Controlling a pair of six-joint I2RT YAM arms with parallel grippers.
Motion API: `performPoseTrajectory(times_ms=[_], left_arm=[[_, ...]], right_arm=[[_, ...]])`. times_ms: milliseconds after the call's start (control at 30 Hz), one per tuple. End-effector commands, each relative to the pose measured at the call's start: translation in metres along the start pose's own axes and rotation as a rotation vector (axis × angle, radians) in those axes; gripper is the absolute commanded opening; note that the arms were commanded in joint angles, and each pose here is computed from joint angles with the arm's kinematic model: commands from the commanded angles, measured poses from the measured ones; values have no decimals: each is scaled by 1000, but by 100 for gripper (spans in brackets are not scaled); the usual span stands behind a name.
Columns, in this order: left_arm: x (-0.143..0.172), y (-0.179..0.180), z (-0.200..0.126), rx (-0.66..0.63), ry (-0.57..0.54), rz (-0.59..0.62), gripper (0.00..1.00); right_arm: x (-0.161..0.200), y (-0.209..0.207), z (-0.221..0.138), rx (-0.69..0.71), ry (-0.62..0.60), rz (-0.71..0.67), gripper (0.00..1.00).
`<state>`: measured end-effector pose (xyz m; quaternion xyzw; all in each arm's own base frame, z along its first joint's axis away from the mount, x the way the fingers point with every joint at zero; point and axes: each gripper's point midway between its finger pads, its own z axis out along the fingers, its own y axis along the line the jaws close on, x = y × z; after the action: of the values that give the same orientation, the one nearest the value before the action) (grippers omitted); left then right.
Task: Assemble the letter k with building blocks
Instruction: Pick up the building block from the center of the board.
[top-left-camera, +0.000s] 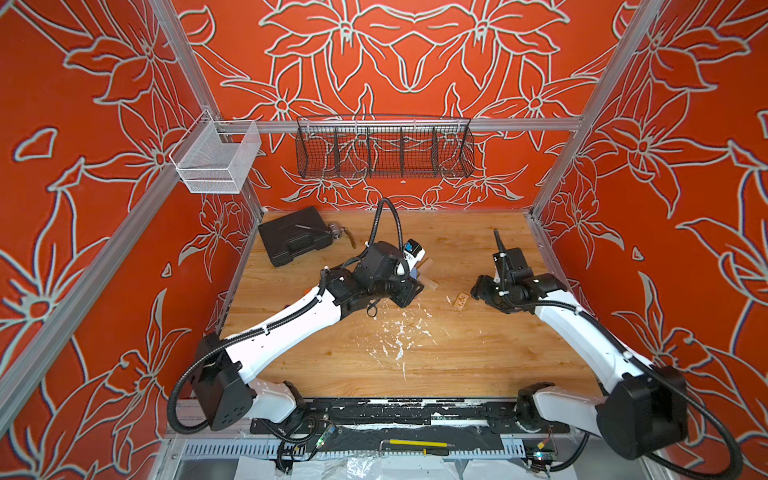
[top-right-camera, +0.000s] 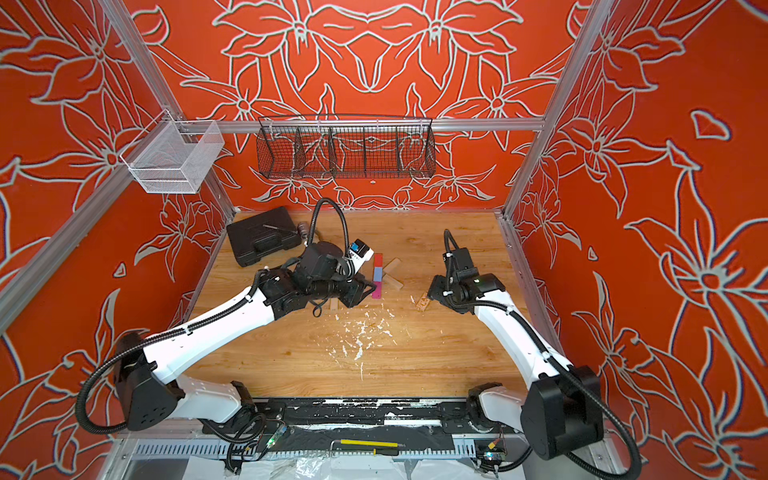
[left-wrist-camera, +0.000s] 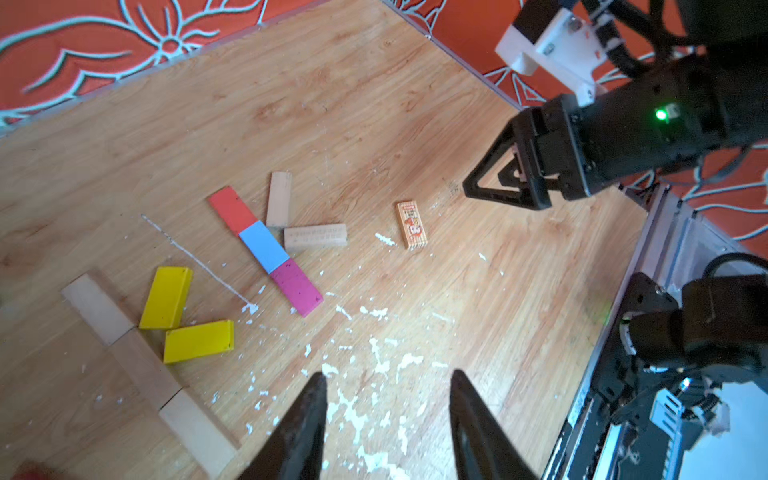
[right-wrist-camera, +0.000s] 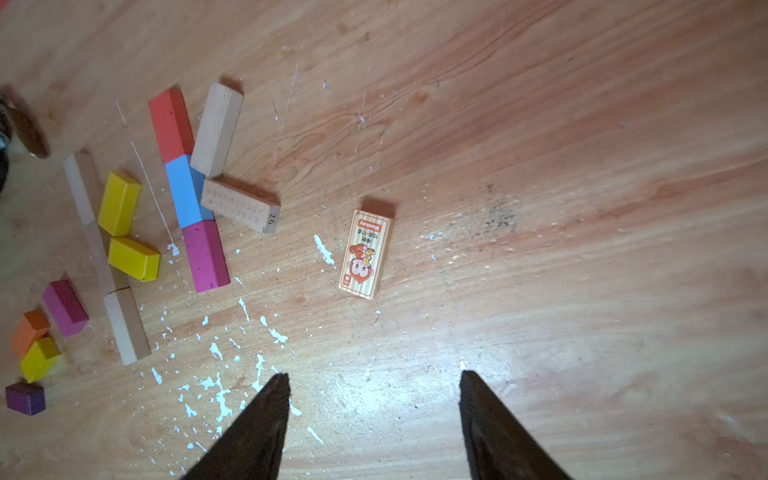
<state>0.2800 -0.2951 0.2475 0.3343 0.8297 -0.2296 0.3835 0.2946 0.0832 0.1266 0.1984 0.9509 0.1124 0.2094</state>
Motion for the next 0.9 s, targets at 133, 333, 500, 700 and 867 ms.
performPoseTrajectory(times_ms=[133, 333, 500, 700, 867], left_arm=[[23, -3, -23, 55, -28, 307, 61], [29, -23, -21, 180, -61, 349, 77], [33, -22, -13, 194, -42, 330, 85], [32, -20, -8, 194, -17, 307, 89], [32, -14, -7, 171, -7, 297, 89]], right_arm=[[1, 13, 33, 45, 50, -4, 67], [1, 13, 63, 105, 84, -19, 66], [0, 16, 85, 124, 118, -26, 61], [-2, 15, 102, 156, 132, -38, 57], [0, 13, 113, 178, 154, -46, 51]])
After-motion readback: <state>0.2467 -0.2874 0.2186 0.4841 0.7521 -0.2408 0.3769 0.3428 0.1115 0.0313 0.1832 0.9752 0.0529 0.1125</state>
